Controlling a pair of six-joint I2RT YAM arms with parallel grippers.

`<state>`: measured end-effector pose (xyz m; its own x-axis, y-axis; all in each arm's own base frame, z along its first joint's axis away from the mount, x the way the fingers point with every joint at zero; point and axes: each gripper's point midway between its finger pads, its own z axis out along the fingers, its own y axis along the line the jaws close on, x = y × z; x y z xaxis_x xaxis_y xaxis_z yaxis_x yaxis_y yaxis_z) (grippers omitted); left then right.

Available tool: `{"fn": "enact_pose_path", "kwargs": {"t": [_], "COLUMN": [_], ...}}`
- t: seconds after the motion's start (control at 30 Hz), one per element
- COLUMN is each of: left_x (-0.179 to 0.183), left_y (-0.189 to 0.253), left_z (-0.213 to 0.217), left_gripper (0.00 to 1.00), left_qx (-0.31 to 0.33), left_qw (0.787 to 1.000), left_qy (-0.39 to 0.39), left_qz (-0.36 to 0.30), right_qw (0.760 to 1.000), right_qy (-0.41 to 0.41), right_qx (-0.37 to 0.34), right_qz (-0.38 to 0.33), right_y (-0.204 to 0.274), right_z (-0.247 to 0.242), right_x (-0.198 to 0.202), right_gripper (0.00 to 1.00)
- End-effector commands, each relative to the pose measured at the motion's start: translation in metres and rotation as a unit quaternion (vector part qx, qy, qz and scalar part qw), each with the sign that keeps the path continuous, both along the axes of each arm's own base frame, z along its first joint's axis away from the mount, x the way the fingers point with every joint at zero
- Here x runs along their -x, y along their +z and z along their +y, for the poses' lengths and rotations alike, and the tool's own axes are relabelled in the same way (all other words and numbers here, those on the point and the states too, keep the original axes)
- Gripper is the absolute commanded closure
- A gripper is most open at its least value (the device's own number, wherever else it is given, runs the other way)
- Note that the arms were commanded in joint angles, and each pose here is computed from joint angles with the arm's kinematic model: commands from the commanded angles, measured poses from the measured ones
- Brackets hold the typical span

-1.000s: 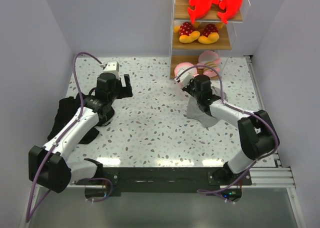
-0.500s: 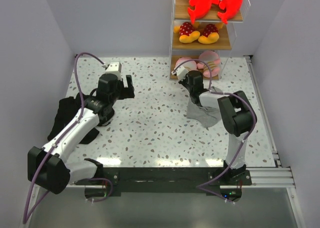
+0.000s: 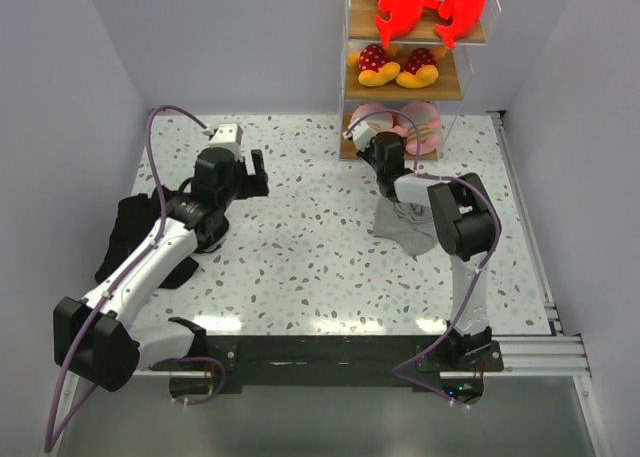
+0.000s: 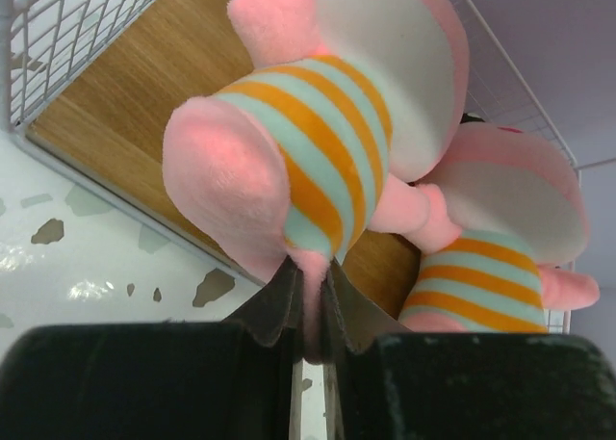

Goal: Place and organize the stuffed toys onto the shelf

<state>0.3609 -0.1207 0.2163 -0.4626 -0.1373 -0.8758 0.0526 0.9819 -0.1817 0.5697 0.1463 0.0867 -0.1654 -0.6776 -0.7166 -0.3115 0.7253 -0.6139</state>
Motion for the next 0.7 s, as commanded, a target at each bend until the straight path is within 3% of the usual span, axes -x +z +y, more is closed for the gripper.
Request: {"fn": "enact_pose_path", "kwargs": {"t": [0.0,0.17,0.2,0.27,0.47,0.6,0.67], "left_x": [0.000,0.000,-0.001,-0.001,-0.001,-0.001,0.000], "left_y": [0.015,0.014,0.015,0.012,0.014,0.014,0.017], "left_z": [-0.002,-0.001,-0.002,-0.001,0.000,0.000,-0.004], "left_gripper": [0.08,0.07,0.07,0.07,0.07,0.07,0.07], "left_qx": [0.017,0.016,0.016,0.015,0.012,0.011,0.014], "left_qw": [1.000,1.000,1.000,1.000,1.000,1.000,0.999], "left_qy": [0.004,0.004,0.005,0.006,0.008,0.004,-0.008], "left_qz": [-0.023,-0.022,-0.024,-0.021,-0.024,-0.024,-0.030], "right_qw": [0.998,0.998,0.998,0.997,0.998,0.994,0.989], "right_qy": [0.010,0.039,0.040,0.036,0.048,0.067,0.081], "right_qx": [-0.017,-0.007,-0.008,-0.017,-0.028,-0.082,-0.121], "right_qz": [-0.055,-0.056,-0.056,-0.064,-0.033,-0.019,0.023], "right_y": [0.036,0.036,0.039,0.055,0.059,0.084,0.080], "right_z": [0.007,0.013,0.013,0.010,0.006,0.013,0.027], "right_x": [-0.019,-0.014,-0.012,-0.004,0.042,0.086,0.114], "right_gripper": [0.82,0.64,0.54,0.45,0.41,0.38,0.37]}}
